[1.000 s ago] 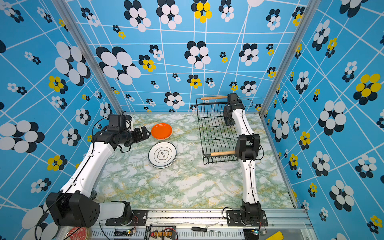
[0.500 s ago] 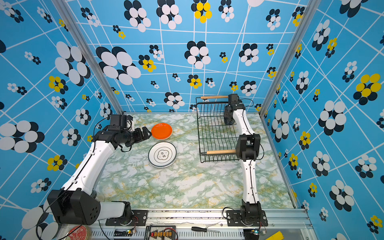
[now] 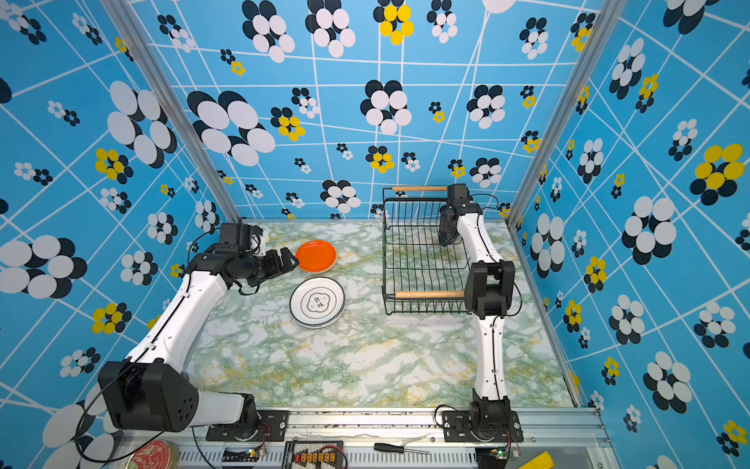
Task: Unload the plates from the dish rack
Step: Pick up the plate from the dish rack, then place the plate among the plates.
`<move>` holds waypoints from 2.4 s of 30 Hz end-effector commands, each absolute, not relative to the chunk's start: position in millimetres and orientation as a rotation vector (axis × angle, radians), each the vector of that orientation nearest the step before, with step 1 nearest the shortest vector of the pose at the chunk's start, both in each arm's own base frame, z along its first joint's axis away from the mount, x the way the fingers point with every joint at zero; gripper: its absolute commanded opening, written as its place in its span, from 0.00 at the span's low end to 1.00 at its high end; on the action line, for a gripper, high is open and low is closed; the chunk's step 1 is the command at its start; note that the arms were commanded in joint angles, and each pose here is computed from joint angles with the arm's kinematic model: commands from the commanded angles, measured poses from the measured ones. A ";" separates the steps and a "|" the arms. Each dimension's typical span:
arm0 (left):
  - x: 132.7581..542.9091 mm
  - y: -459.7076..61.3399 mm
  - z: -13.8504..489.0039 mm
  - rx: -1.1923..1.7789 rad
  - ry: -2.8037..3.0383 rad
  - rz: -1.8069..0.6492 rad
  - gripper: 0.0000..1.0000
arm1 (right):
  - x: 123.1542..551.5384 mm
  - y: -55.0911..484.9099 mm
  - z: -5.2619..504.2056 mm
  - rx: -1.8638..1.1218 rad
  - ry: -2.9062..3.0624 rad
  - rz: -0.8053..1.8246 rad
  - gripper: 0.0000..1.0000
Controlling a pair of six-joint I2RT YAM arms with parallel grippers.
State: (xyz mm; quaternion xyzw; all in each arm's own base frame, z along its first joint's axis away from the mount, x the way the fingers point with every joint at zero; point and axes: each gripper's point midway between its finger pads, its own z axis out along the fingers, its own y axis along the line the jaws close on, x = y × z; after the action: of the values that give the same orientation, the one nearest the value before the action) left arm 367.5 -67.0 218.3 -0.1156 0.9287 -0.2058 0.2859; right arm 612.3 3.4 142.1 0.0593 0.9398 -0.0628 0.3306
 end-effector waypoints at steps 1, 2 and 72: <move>377.0 -68.7 225.8 -0.309 2.450 -0.576 0.99 | 598.4 12.0 184.9 0.146 2.408 -0.116 0.04; 378.1 -68.5 225.2 -0.319 2.450 -0.578 0.99 | 596.4 12.2 190.3 0.149 2.395 -0.112 0.04; 429.9 -269.7 277.5 0.115 2.284 -1.370 0.50 | 417.8 279.0 279.0 0.433 1.936 1.690 0.08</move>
State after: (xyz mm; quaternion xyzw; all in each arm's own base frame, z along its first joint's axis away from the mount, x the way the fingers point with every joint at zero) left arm 432.7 -262.5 265.9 0.0242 0.8444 -0.4822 0.2323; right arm 417.6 273.5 259.4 0.1831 0.7351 0.6016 0.2533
